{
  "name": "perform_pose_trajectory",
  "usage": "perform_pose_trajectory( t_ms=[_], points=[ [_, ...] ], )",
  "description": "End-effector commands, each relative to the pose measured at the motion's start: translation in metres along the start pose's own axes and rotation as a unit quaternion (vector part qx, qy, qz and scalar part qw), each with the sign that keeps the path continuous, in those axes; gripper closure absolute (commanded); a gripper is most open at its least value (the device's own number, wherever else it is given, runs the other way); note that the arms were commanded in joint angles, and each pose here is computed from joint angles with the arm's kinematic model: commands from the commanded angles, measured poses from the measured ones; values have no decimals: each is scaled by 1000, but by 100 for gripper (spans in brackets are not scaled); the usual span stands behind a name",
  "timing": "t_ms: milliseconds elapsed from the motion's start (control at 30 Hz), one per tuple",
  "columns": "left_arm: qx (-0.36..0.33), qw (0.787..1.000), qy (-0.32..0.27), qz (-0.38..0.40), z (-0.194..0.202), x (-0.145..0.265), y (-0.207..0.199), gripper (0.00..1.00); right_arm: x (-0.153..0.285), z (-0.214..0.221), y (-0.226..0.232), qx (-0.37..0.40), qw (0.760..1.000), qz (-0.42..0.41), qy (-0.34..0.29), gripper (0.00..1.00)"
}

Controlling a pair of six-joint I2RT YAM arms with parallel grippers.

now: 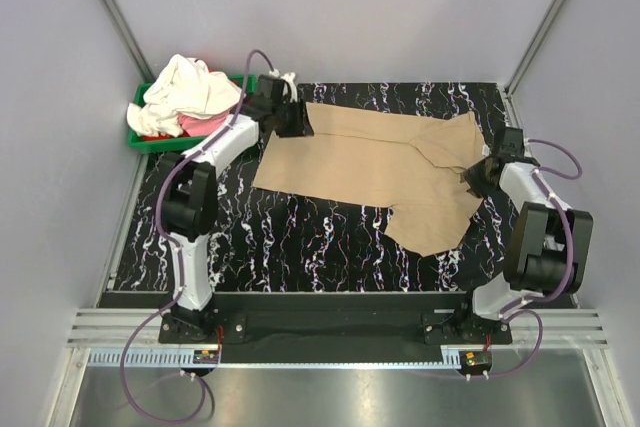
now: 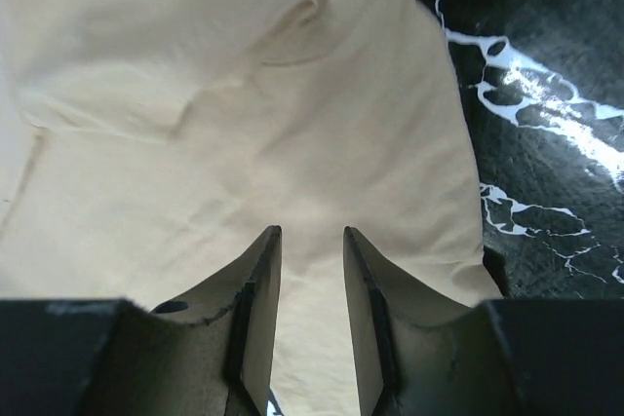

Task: Fold and stack the t-shirts
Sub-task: Fold the tshirt

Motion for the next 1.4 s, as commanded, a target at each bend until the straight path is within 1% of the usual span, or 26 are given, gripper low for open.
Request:
perform_pose_trajectory(
  t_ms=[0, 233, 333, 433, 467, 533, 567, 600, 700, 733, 767, 833, 867, 900, 933, 1000, 1033, 1067, 1133, 1167, 1200, 1233, 1267, 1300, 1333, 1367],
  points=[
    [31, 998, 60, -20, 51, -10, 11, 58, -17, 18, -10, 18, 999, 9, 49, 62],
    [92, 985, 128, -72, 119, -11, 18, 59, -40, 21, -66, 72, 986, 126, 79, 64],
    [107, 977, 157, -102, 154, 1, 11, 60, -42, 13, -92, 83, 980, 169, 66, 65],
    [114, 970, 172, -126, 178, 11, 5, 60, -40, 10, -107, 83, 977, 187, 67, 64],
    [127, 964, 191, -137, 202, 18, 5, 60, -39, 9, -110, 70, 977, 187, 75, 64],
    [131, 967, 172, -135, 203, 27, -4, 60, -34, 11, -110, 61, 978, 179, 87, 64],
    [140, 963, 182, -138, 221, 33, -5, 60, -30, 9, -111, 57, 978, 183, 82, 64],
    [139, 968, 164, -129, 214, 39, -12, 60, -23, 4, -112, 51, 979, 182, 73, 64],
    [142, 969, 160, -126, 222, 53, -22, 60, -8, -8, -119, 35, 981, 183, 46, 63],
    [142, 972, 145, -119, 215, 61, -28, 60, -5, -9, -123, 32, 981, 188, 41, 63],
    [148, 969, 147, -132, 225, 67, -27, 60, -2, -9, -125, 27, 981, 188, 39, 62],
    [154, 972, 132, -119, 222, 78, -41, 59, 6, -9, -126, 24, 982, 184, 36, 62],
    [157, 971, 139, -115, 231, 83, -45, 59, 9, -11, -124, 23, 983, 182, 33, 62],
    [156, 973, 136, -105, 230, 88, -52, 59, 17, -13, -121, 27, 983, 177, 30, 62],
    [161, 974, 134, -87, 227, 92, -60, 58, 23, -20, -111, 29, 986, 165, 18, 62],
    [155, 981, 103, -60, 200, 103, -72, 54, 37, -30, -90, 36, 991, 127, 7, 60],
    [149, 983, 92, -54, 187, 106, -76, 53, 46, -41, -69, 39, 995, 94, -4, 58],
    [129, 989, 58, -41, 151, 109, -82, 52, 51, -41, -53, 40, 997, 60, 5, 57],
    [92, 994, 45, -47, 122, 106, -81, 51, 57, -57, -13, 50, 999, -14, -4, 54],
    [79, 996, 7, -41, 82, 109, -87, 51, 58, -60, 3, 53, 998, -42, 1, 52],
    [73, 996, 18, -53, 77, 95, -80, 51, 47, -68, 15, 62, 996, -58, -1, 50],
    [59, 997, 13, -55, 65, 89, -77, 51, 47, -79, 33, 66, 995, -79, -10, 48],
    [57, 997, -16, -47, 33, 88, -79, 51, 43, -85, 43, 70, 994, -87, -10, 47],
    [63, 997, 0, -53, 34, 67, -65, 51, 23, -87, 48, 87, 993, -84, 9, 46],
    [63, 998, 2, -26, 14, 42, -55, 51, 11, -102, 86, 115, 984, -134, 22, 43],
    [61, 998, -15, -22, -2, 46, -59, 51, 11, -102, 86, 115, 984, -134, 22, 43]
  ],
)
Point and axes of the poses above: each gripper's point midway between its finger pads, its own x axis back along the fingers, its own y axis along the line the jaws close on, z = x × y, the point moved 2 cm from there along x, back along the fingers, and after that the axes turned 15 degrees about -x, right-handed, at the moved point
